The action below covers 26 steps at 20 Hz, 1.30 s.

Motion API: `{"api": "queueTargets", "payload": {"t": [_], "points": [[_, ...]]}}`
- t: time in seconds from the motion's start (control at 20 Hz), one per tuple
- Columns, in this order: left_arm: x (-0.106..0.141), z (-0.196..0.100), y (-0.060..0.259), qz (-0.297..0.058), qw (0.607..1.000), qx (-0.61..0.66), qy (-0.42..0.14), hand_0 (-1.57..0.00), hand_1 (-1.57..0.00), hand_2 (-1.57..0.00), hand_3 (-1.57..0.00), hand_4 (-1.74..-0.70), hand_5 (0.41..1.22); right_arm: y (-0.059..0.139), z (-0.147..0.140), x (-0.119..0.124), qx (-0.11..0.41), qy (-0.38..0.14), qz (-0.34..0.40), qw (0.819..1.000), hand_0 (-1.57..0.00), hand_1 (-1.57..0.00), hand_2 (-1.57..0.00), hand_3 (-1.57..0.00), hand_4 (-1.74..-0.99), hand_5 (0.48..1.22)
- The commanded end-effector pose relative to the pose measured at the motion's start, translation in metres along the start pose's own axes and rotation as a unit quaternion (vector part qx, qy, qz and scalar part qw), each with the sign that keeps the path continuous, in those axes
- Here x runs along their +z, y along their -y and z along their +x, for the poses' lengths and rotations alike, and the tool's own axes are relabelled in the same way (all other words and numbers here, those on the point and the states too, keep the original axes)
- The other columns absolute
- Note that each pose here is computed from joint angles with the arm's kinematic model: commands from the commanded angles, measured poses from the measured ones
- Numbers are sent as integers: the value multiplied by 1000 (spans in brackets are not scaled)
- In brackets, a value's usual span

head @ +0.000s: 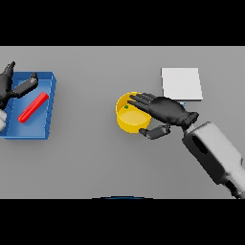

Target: Pick up the red beaker and tilt it to pour out 1 green nut into yellow bowl. Pick up the yellow bowl and place it on the metallic measuring scale.

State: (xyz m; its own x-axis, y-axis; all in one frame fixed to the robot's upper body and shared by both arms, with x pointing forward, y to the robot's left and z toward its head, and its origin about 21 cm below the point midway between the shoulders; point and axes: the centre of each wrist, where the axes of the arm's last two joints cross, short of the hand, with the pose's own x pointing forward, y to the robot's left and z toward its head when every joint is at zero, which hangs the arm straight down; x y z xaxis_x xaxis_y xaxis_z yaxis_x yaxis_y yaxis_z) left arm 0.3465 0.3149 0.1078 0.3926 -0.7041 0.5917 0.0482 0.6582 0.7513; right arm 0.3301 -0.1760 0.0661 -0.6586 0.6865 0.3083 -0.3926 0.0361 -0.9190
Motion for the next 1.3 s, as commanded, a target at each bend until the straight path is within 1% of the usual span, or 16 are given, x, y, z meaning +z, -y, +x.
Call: {"api": "queueTargets", "payload": {"t": [0.0,0.1,0.25,0.35,0.5,0.65,0.7,0.85,0.9,1.0,1.05,1.1,1.15,1.2,1.25], "points": [[0,-1,-1,3,1000,2,-1,1,1,1,1,-796,716,2,-2,-3,6,6,12,1000,1,1,1,1,-1261,685],[-1,-1,-3,5,1000,-2,-4,1,1,1,1,-793,720,3,-1,-10,8,16,31,999,1,1,1,1,-1250,686],[-2,0,-4,1,1000,0,-2,1,1,1,1,-795,729,-2,-3,-21,13,23,61,998,1,1,1,1,-1243,682],[-2,0,-8,2,1000,-4,3,1,1,1,1,-796,733,-3,-1,-26,18,25,79,996,1,1,1,1,-1260,679],[-2,-1,-3,-2,1000,1,3,1,1,1,1,-798,735,-3,-3,-32,28,15,104,994,1,1,1,1,-1288,671],[-6,-3,-8,5,1000,0,-4,1,1,1,1,-799,738,-7,-1,-37,39,15,122,992,1,1,1,1,-1303,674],[-6,-3,-6,3,1000,-1,-3,1,1,1,1,-798,736,-4,0,-39,45,7,131,990,1,1,1,1,-1306,681],[-5,0,-10,5,1000,1,3,1,1,1,1,-793,731,-9,3,-45,54,4,146,988,1,1,1,1,-1304,713],[-4,2,-10,4,1000,0,2,1,1,1,1,-793,729,-6,4,-47,58,4,144,988,1,1,-4,-11,-1308,729],[-3,1,-13,4,1000,-4,6,1,1,1,1,-792,725,-12,4,-47,60,-7,155,986,-16,-40,-68,-94,-1339,784],[-4,1,-12,6,1000,-1,4,1,1,1,1,-792,723,-10,6,-49,70,-9,156,985,-93,-107,-133,-160,-1362,820],[-4,-1,-11,5,1000,-1,4,1,1,1,1,-793,722,-11,5,-48,73,-3,157,985,-258,-236,-233,-249,-1387,900],[-4,-4,-11,3,1000,0,6,1,1,1,1,-793,723,-12,4,-49,73,2,160,984,-508,-437,-388,-359,-1425,964],[-4,-4,-13,4,1000,2,5,1,1,1,1,-795,725,-13,3,-50,72,1,162,984,-721,-664,-624,-472,-1488,1016],[-3,-2,-15,9,1000,2,6,1,1,1,1,-796,726,-12,5,-51,70,2,173,983,-891,-846,-814,-594,-1534,1057]]}}
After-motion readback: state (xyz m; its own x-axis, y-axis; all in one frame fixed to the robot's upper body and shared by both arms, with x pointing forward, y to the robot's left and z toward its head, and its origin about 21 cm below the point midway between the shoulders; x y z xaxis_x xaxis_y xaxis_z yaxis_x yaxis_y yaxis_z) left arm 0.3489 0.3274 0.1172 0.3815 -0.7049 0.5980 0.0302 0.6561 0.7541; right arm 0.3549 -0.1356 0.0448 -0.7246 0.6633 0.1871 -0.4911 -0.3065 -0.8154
